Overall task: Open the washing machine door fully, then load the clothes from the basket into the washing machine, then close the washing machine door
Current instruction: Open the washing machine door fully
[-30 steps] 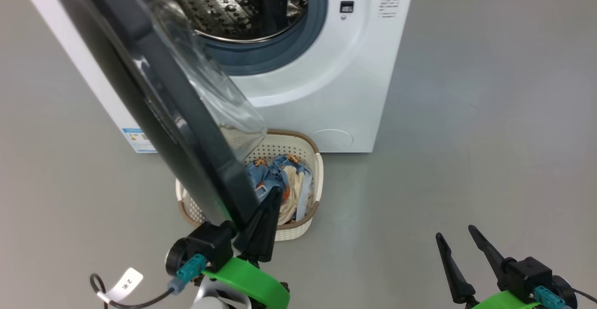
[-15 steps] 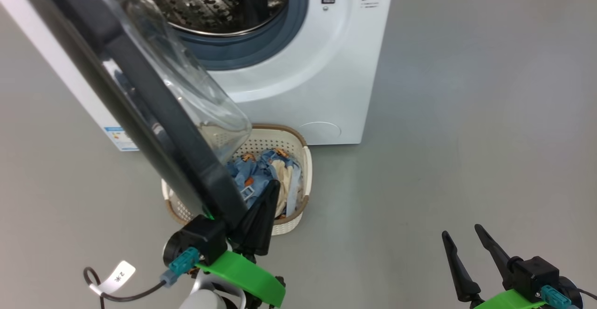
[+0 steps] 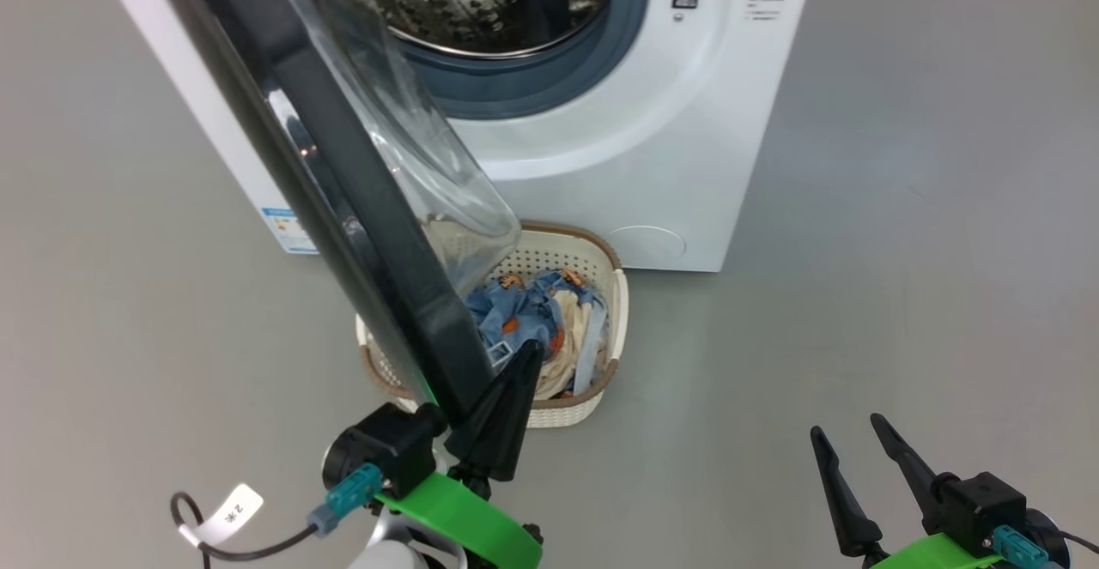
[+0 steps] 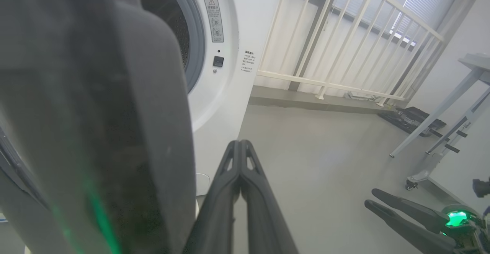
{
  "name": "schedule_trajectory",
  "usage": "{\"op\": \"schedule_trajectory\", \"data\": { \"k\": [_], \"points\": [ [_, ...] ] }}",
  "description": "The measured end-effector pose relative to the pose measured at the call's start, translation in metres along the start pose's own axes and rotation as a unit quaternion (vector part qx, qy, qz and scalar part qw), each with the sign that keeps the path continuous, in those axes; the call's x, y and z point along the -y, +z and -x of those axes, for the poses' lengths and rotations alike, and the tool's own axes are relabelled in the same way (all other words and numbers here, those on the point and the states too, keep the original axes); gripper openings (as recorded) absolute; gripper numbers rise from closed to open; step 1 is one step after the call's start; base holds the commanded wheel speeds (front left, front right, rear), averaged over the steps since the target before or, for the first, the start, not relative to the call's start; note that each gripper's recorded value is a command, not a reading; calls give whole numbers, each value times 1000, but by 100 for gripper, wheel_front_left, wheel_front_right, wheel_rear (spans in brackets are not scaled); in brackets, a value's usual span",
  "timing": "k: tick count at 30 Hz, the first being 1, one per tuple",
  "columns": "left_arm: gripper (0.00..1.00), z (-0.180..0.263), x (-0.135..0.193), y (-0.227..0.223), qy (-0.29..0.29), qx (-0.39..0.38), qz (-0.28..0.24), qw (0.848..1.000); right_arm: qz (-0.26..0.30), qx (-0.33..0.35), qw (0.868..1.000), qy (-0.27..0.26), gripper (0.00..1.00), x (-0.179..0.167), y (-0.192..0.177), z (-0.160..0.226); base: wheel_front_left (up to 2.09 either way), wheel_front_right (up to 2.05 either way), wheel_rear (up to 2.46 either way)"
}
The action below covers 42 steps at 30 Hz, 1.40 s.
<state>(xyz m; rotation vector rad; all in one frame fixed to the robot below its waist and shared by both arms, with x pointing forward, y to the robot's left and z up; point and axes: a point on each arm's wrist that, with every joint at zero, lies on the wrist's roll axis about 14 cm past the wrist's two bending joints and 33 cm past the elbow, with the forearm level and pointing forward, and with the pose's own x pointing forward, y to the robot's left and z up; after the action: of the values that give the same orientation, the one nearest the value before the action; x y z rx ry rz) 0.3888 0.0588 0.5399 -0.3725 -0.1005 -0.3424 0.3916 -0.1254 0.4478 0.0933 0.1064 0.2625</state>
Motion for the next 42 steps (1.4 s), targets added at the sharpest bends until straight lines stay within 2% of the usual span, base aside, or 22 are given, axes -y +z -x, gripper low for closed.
{"op": "schedule_trajectory", "data": {
  "k": [42],
  "points": [
    [0, 55, -51, 16, 133, 21, -8, 991, -11, -9, 998, 64, 100, -40, -7, -28, 0, 0, 0]
  ]
}}
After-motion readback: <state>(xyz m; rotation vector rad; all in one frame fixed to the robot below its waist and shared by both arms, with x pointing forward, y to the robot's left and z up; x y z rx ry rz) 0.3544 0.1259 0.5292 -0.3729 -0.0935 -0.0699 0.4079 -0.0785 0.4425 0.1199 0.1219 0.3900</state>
